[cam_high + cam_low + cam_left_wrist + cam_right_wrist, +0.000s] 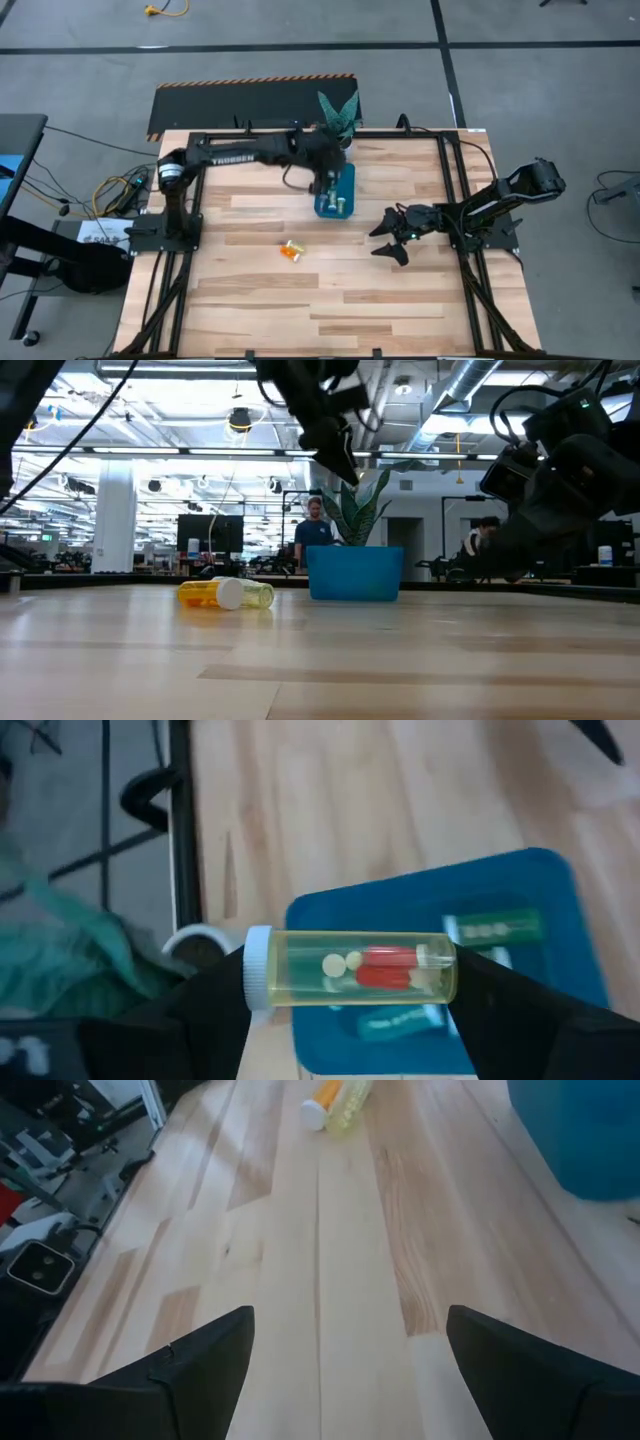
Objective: Pick and place pill bottles into a basket
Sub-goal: Put the bottom yellow pill bottle into the bin, then put the orange pill bottle into the bin
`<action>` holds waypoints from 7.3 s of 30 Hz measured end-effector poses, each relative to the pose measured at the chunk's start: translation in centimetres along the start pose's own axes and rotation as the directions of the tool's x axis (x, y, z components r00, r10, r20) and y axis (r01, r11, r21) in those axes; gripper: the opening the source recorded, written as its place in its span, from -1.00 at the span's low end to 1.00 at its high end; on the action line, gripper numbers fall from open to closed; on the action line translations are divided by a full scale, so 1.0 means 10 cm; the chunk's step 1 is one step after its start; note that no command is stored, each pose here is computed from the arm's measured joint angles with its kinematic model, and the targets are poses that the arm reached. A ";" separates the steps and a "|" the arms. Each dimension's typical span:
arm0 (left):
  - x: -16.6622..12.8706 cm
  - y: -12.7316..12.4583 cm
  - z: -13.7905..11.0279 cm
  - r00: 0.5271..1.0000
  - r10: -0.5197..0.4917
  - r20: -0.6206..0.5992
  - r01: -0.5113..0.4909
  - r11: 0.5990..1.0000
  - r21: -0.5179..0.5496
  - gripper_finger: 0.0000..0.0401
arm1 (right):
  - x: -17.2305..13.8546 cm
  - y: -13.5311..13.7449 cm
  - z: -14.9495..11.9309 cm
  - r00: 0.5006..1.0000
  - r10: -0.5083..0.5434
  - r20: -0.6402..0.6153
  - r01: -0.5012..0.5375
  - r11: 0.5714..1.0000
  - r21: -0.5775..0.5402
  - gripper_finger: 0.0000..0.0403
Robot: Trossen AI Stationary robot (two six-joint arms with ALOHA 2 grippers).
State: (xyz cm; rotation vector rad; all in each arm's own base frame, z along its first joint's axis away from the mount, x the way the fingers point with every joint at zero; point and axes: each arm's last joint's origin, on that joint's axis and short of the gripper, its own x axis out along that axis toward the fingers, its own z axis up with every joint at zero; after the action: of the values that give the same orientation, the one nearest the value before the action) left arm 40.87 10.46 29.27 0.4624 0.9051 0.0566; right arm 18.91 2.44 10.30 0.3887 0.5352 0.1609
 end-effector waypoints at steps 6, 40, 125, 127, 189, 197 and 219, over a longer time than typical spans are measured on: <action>0.19 0.30 -0.17 0.993 -0.060 0.098 0.075 0.985 -0.154 0.44 | 0.00 -0.02 -0.04 0.999 -0.016 -0.038 0.016 1.000 -0.009 0.62; 0.91 0.11 -0.34 0.986 -0.167 -0.027 0.159 0.972 -0.174 0.52 | -0.01 -0.04 -0.09 0.995 -0.040 -0.090 0.037 0.999 -0.038 0.62; -1.09 -2.01 -0.68 0.962 -0.273 -0.019 0.264 0.945 -0.194 0.59 | -0.01 0.04 0.11 0.993 0.035 0.113 -0.042 0.997 0.057 0.62; -0.97 -2.07 -0.68 0.955 -0.289 -0.061 0.275 0.946 -0.175 0.59 | -0.01 0.04 0.10 0.993 0.035 0.112 -0.041 0.998 0.057 0.62; -0.18 -2.38 -0.74 0.908 -0.359 -0.214 0.362 0.932 -0.030 0.59 | 0.00 0.03 0.07 0.997 0.021 0.070 -0.025 0.999 0.047 0.62; -0.19 -2.39 -0.74 0.906 -0.366 -0.213 0.367 0.930 -0.035 0.59 | 0.00 0.03 0.07 0.997 0.021 0.070 -0.025 0.999 0.048 0.62; -0.04 -2.38 -0.78 0.900 -0.364 -0.239 0.371 0.928 -0.014 0.34 | 0.00 0.03 0.07 0.997 0.022 0.070 -0.025 0.999 0.048 0.62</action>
State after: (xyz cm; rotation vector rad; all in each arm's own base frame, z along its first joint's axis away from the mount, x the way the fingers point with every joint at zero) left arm 31.24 -8.24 15.70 0.3107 1.2196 -0.2546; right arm 19.22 2.47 10.94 0.4463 0.4667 0.1567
